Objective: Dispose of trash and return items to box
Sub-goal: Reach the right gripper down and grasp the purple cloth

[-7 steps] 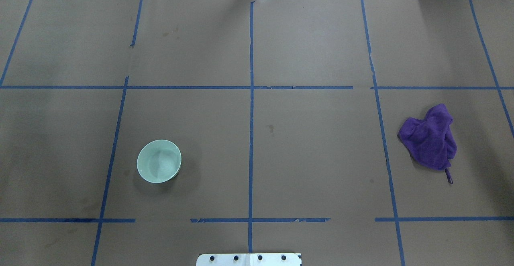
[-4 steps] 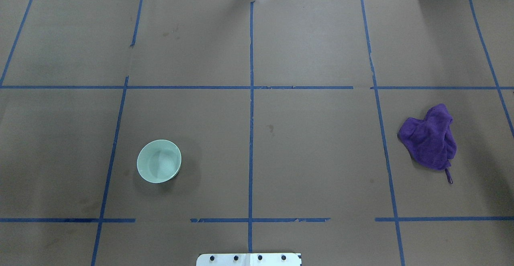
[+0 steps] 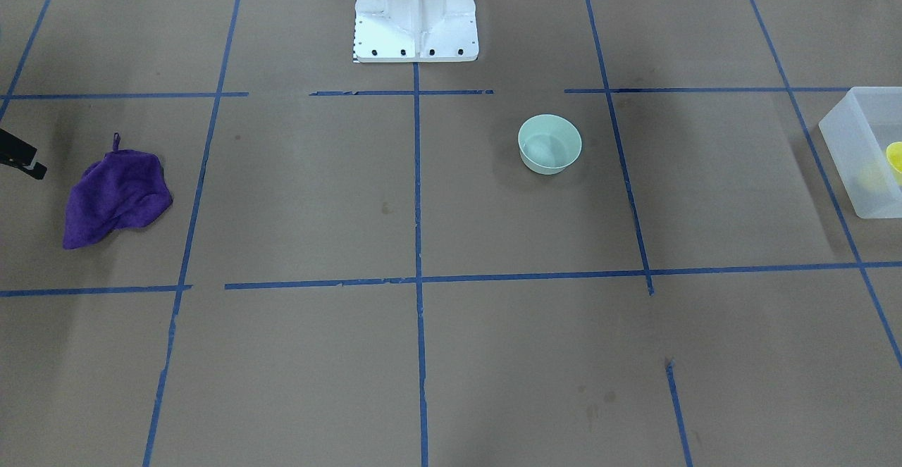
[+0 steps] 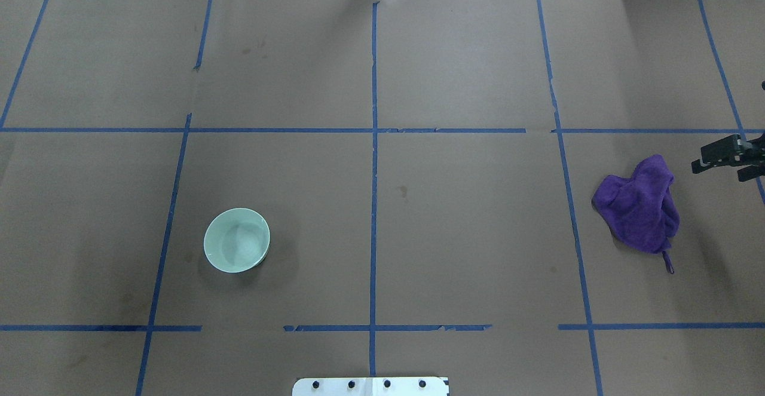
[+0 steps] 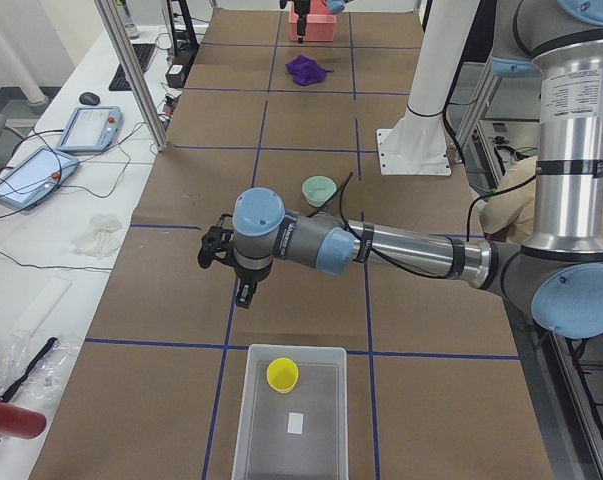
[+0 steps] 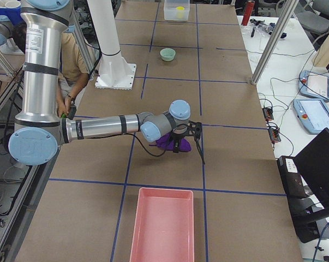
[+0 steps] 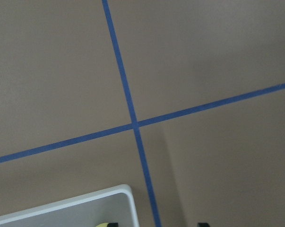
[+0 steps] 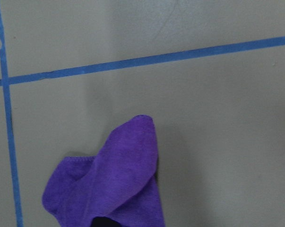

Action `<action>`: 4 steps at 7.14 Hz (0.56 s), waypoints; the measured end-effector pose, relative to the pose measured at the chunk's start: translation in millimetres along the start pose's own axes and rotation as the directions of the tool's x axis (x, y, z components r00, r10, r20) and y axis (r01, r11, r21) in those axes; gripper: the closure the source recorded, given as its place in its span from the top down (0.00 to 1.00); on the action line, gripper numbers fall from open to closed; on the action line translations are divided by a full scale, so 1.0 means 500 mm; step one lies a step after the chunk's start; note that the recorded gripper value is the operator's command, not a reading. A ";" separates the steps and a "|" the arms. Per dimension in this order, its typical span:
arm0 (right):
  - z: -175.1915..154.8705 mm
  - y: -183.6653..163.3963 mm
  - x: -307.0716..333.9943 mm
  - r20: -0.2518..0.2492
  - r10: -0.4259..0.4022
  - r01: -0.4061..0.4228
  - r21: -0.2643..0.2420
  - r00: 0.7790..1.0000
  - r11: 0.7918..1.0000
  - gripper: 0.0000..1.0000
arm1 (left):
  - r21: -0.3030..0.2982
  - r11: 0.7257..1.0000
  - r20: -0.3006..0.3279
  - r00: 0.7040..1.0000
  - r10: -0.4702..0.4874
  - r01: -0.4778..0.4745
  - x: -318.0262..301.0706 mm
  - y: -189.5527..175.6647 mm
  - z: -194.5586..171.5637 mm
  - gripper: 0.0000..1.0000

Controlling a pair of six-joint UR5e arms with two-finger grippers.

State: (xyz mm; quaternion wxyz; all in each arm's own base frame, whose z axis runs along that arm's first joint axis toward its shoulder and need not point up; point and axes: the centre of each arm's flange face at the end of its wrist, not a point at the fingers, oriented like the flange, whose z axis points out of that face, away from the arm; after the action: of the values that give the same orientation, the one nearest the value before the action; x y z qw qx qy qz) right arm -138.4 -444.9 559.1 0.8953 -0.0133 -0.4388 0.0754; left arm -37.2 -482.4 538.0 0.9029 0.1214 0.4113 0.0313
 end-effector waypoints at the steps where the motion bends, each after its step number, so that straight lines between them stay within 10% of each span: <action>1: 0.032 0.017 -0.046 0.005 0.053 -0.053 0.009 0.999 0.999 1.00 | -0.005 1.000 -0.020 0.999 -0.030 0.030 0.062 -0.007 0.003 0.71; 3: 0.084 0.044 -0.128 0.007 0.119 -0.120 0.015 0.993 0.993 0.99 | -0.035 0.995 -0.064 0.993 -0.096 0.094 0.200 -0.016 0.038 0.72; 4: 0.103 0.055 -0.149 0.003 0.137 -0.137 0.012 0.991 0.991 0.19 | -0.054 0.991 -0.087 0.988 -0.125 0.121 0.262 -0.013 0.067 0.72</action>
State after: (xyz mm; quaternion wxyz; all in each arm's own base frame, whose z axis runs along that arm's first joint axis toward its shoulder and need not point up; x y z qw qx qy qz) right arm -227.3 -430.7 529.7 0.8877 -0.0378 -0.4373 0.1393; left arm 73.9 -474.6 461.3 0.8863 0.0725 0.4574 -0.0090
